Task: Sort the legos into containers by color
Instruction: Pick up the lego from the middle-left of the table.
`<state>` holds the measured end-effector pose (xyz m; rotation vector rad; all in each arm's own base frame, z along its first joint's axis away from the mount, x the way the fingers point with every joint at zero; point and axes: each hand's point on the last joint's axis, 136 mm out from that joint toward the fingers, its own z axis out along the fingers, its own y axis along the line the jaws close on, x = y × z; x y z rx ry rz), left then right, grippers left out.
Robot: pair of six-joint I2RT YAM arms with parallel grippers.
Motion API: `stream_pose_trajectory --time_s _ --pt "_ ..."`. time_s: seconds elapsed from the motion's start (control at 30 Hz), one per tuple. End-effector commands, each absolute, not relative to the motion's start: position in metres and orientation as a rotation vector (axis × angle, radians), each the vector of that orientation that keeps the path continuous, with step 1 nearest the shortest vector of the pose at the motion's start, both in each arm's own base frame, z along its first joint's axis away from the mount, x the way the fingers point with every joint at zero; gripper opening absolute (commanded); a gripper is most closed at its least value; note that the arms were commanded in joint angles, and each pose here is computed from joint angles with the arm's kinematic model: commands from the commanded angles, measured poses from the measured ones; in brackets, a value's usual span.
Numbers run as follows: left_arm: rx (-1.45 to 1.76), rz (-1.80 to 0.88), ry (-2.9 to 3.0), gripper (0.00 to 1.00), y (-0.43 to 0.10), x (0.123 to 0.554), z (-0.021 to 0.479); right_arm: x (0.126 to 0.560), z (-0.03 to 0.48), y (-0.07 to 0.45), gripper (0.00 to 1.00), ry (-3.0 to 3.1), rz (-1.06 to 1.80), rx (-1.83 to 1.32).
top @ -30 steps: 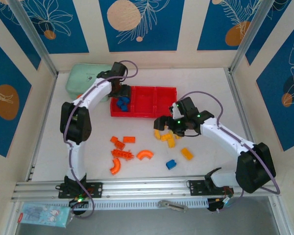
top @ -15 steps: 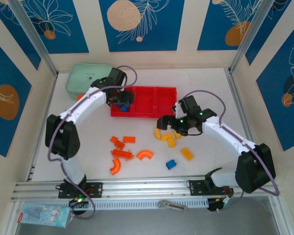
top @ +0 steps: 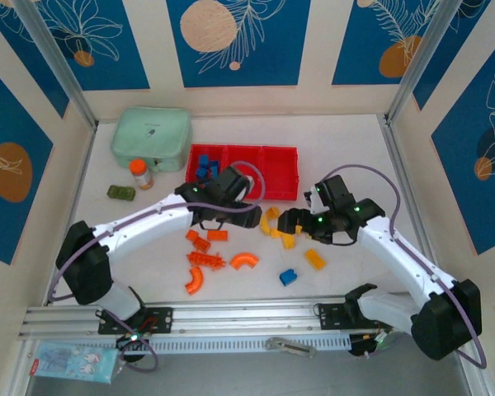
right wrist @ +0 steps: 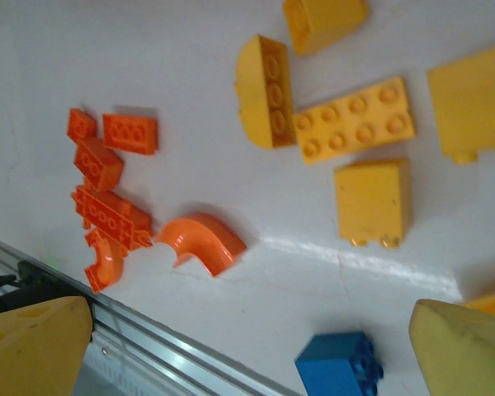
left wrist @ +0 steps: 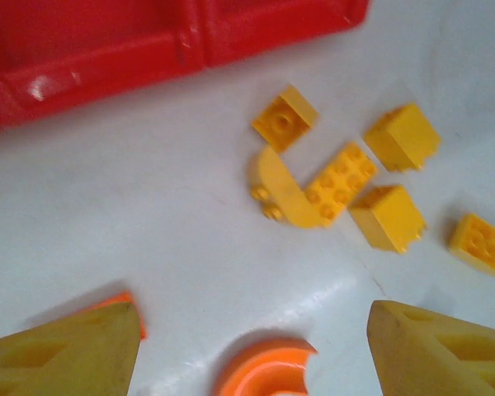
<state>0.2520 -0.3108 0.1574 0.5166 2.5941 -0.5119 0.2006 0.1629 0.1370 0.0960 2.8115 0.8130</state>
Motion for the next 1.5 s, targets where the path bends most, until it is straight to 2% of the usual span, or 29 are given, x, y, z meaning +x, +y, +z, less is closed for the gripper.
stream_pose_trajectory --time_s 0.0,0.3,0.8,1.13,1.47 --pt "0.526 -0.540 2.522 0.73 -0.324 0.239 0.168 0.179 0.128 0.145 0.99 2.880 0.735 0.193" --pt "0.775 -0.673 2.480 0.75 -0.372 0.170 0.149 0.151 0.125 0.124 0.99 2.877 0.689 0.365" --pt "1.116 -0.742 2.509 0.76 -0.422 0.098 0.091 0.149 0.118 0.103 0.99 2.814 0.613 0.597" --pt "1.165 -0.635 2.572 0.71 -0.427 0.101 0.052 0.153 0.114 0.093 0.99 2.780 0.587 0.701" --pt "1.178 -0.568 2.581 0.57 -0.427 0.106 0.031 0.157 0.112 0.091 0.99 2.769 0.595 0.709"
